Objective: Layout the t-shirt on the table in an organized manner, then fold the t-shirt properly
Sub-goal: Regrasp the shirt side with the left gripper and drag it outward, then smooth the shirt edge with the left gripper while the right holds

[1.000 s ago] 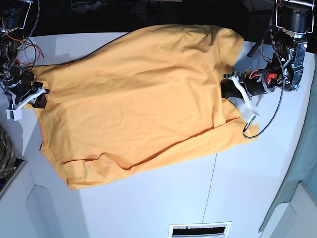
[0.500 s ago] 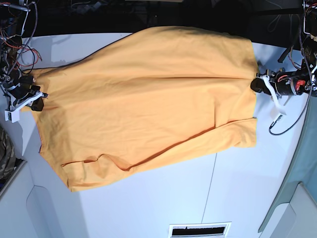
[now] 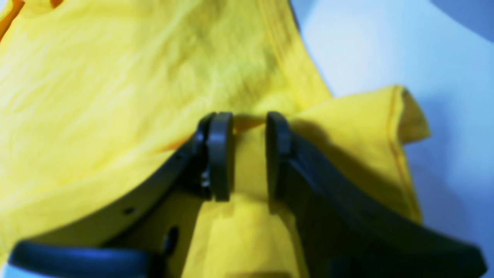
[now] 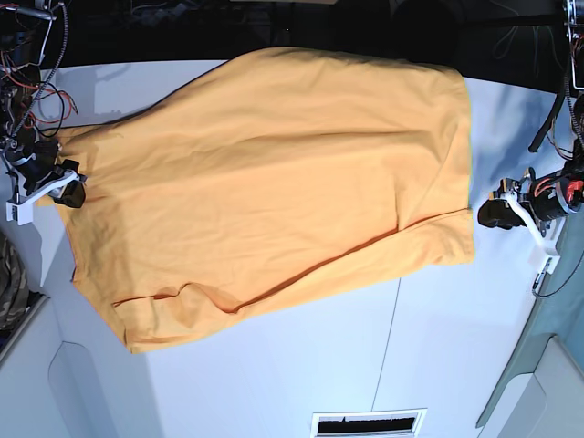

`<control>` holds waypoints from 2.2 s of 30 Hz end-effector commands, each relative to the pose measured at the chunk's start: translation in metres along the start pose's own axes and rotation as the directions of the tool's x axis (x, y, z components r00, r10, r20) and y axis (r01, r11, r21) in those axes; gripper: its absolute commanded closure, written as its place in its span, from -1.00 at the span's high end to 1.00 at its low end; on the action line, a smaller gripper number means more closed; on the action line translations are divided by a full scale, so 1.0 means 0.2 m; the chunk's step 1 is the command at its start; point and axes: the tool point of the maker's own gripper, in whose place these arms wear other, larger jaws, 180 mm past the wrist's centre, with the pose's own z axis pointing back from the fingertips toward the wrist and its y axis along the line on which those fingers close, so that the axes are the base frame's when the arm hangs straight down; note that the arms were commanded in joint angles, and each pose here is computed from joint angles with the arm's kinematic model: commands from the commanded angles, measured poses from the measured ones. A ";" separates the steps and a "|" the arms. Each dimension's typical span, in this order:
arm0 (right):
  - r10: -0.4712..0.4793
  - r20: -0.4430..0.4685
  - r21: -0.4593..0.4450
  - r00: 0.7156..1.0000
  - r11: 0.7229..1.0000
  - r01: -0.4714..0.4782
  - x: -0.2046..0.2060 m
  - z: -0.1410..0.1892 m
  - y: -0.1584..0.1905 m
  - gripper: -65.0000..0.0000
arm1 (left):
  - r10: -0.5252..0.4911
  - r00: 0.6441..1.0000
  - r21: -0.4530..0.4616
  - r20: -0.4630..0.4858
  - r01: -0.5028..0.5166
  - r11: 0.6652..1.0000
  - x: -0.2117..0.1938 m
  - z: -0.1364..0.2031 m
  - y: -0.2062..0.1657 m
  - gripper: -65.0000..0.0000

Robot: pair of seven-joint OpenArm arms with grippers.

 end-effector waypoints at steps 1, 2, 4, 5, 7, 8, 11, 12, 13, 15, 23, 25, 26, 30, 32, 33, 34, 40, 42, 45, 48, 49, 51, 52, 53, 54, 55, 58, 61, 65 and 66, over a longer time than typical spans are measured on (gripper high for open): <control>0.010 0.031 -0.011 0.999 1.000 -0.010 0.08 0.02 -0.03 -0.50 | -0.001 0.999 -0.002 0.045 0.001 1.000 0.09 0.01 0.01 -0.18; 0.000 0.038 -0.005 0.999 1.000 0.000 0.08 0.02 -0.02 -0.50 | 0.025 0.999 -0.009 0.043 -0.025 1.000 0.09 -0.02 0.01 -0.18; -0.016 0.047 0.004 0.999 1.000 0.016 0.09 0.02 -0.02 -0.50 | 0.086 0.996 -0.023 0.038 -0.086 0.996 0.08 -0.08 0.01 -0.18; -0.017 0.047 0.004 0.999 1.000 0.017 0.09 0.02 -0.02 -0.50 | 0.118 0.992 -0.030 0.035 -0.117 0.993 0.08 -0.11 0.01 -0.18; -0.016 0.042 0.003 0.999 1.000 0.016 0.09 0.02 -0.02 -0.50 | 0.167 0.985 -0.041 0.031 -0.166 0.985 0.08 -0.16 0.01 -0.18; -0.015 0.040 0.003 0.999 1.000 0.015 0.08 0.02 -0.02 -0.50 | 0.184 0.982 -0.045 0.030 -0.183 0.982 0.08 -0.18 0.01 -0.18; -0.015 0.028 0.005 0.999 1.000 0.015 0.07 0.02 -0.02 -0.50 | 0.208 0.978 -0.051 0.021 -0.207 0.977 0.07 -0.20 0.00 -0.18; -0.016 0.029 0.006 0.999 1.000 0.015 0.07 0.02 -0.02 -0.50 | 0.205 0.979 -0.049 0.018 -0.204 0.978 0.06 -0.21 0.00 -0.18; -0.015 0.030 0.006 0.999 1.000 0.015 0.07 0.02 -0.02 -0.50 | 0.200 0.980 -0.045 0.015 -0.199 0.979 0.06 -0.21 0.00 -0.19; -0.015 0.031 0.006 0.999 1.000 0.015 0.07 0.02 -0.02 -0.50 | 0.187 0.982 -0.032 0.016 -0.187 0.982 0.06 -0.21 0.01 -0.36; -0.015 0.030 0.006 0.999 1.000 0.015 0.07 0.02 -0.02 -0.50 | 0.200 0.974 -0.085 0.107 -0.192 0.978 0.23 -0.17 0.00 -1.00; -0.015 0.027 0.005 1.000 1.000 0.015 0.07 0.02 -0.02 -0.50 | 0.186 0.974 -0.110 0.130 -0.173 0.979 0.29 -0.14 -0.01 -1.00; -0.015 0.027 0.005 1.000 1.000 0.015 0.07 0.02 -0.02 -0.50 | 0.175 0.976 -0.113 0.131 -0.161 0.981 0.32 -0.13 -0.02 -1.00; -0.016 0.029 0.006 0.999 1.000 0.016 0.07 0.02 -0.02 -0.50 | 0.149 0.980 -0.118 0.133 -0.134 0.984 0.38 -0.12 -0.04 -1.00; -0.015 0.030 0.006 0.999 1.000 0.015 0.07 0.02 -0.02 -0.50 | 0.146 0.975 -0.120 0.171 -0.126 0.985 0.44 -0.11 -0.04 -1.00; -0.015 0.030 0.006 0.999 1.000 0.015 0.07 0.02 -0.02 -0.50 | 0.143 0.969 -0.121 0.200 -0.121 0.985 0.48 -0.10 -0.04 -1.00; -0.015 0.031 0.006 0.999 1.000 0.015 0.07 0.02 -0.02 -0.50 | 0.139 0.963 -0.120 0.229 -0.113 0.986 0.54 -0.09 -0.04 -1.00; -0.016 0.032 0.006 0.999 1.000 0.016 0.08 0.02 -0.02 -0.50 | 0.061 0.939 0.007 0.339 -0.068 0.998 0.81 -0.05 0.02 -1.00; -0.016 0.032 0.006 0.999 1.000 0.016 0.08 0.02 -0.02 -0.50 | 0.080 0.929 0.074 0.362 -0.114 0.991 0.86 -0.03 0.09 -1.00; -0.041 0.047 0.020 0.998 0.999 0.040 0.09 0.02 -0.01 -0.50 | 0.050 0.938 0.108 0.342 -0.093 0.990 0.85 -0.03 0.11 -0.72; -0.080 0.081 0.047 0.994 0.996 0.076 0.14 0.02 0.02 -0.50 | 0.065 0.953 0.101 0.295 -0.098 0.990 0.80 -0.05 0.10 -0.33; -0.086 0.093 0.052 0.992 0.995 0.081 0.17 0.02 0.02 -0.50 | 0.073 0.958 0.094 0.277 -0.103 0.990 0.78 -0.06 0.09 -0.30; -0.089 0.121 0.057 0.989 0.995 0.083 0.24 0.02 0.03 -0.48 | 0.081 0.967 0.054 0.241 -0.097 0.994 0.74 -0.07 0.06 -0.30; -0.097 0.142 0.062 0.985 0.994 0.089 0.28 0.02 0.03 -0.41 | 0.065 0.973 0.008 0.220 -0.069 0.998 0.71 -0.08 0.01 -0.31; -0.112 0.165 0.073 0.980 0.992 0.101 0.33 0.03 0.04 -0.31 | 0.047 0.978 -0.047 0.201 -0.038 0.998 0.68 -0.09 -0.04 -0.31; -0.128 0.191 0.088 0.973 0.990 0.113 0.38 0.03 0.05 -0.21 | 0.039 0.981 -0.112 0.189 -0.018 0.994 0.64 -0.10 -0.10 -0.31; -0.137 0.213 0.101 0.967 0.988 0.117 0.44 0.03 0.07 -0.13 | 0.038 0.983 -0.173 0.182 -0.006 0.985 0.61 -0.10 -0.15 -0.31; -0.119 0.258 0.123 0.959 0.988 0.090 0.59 0.00 0.15 -0.08 | 0.103 0.983 -0.256 0.154 -0.061 0.965 0.49 -0.13 -0.22 -0.31; -0.095 0.279 0.102 0.955 0.992 0.069 0.70 -0.05 0.23 -0.08 | 0.137 0.986 -0.284 0.098 -0.104 0.953 0.32 -0.19 -0.28 -0.31; -0.053 0.270 0.030 0.961 0.998 0.047 0.75 -0.14 0.29 -0.08 | 0.176 0.984 -0.331 0.029 -0.157 0.931 0.13 -0.28 -0.42 -0.31; -0.036 0.256 0.013 0.966 0.999 0.033 0.74 -0.17 0.29 -0.08 | 0.176 0.984 -0.334 0.011 -0.162 0.928 0.08 -0.30 -0.45 -0.31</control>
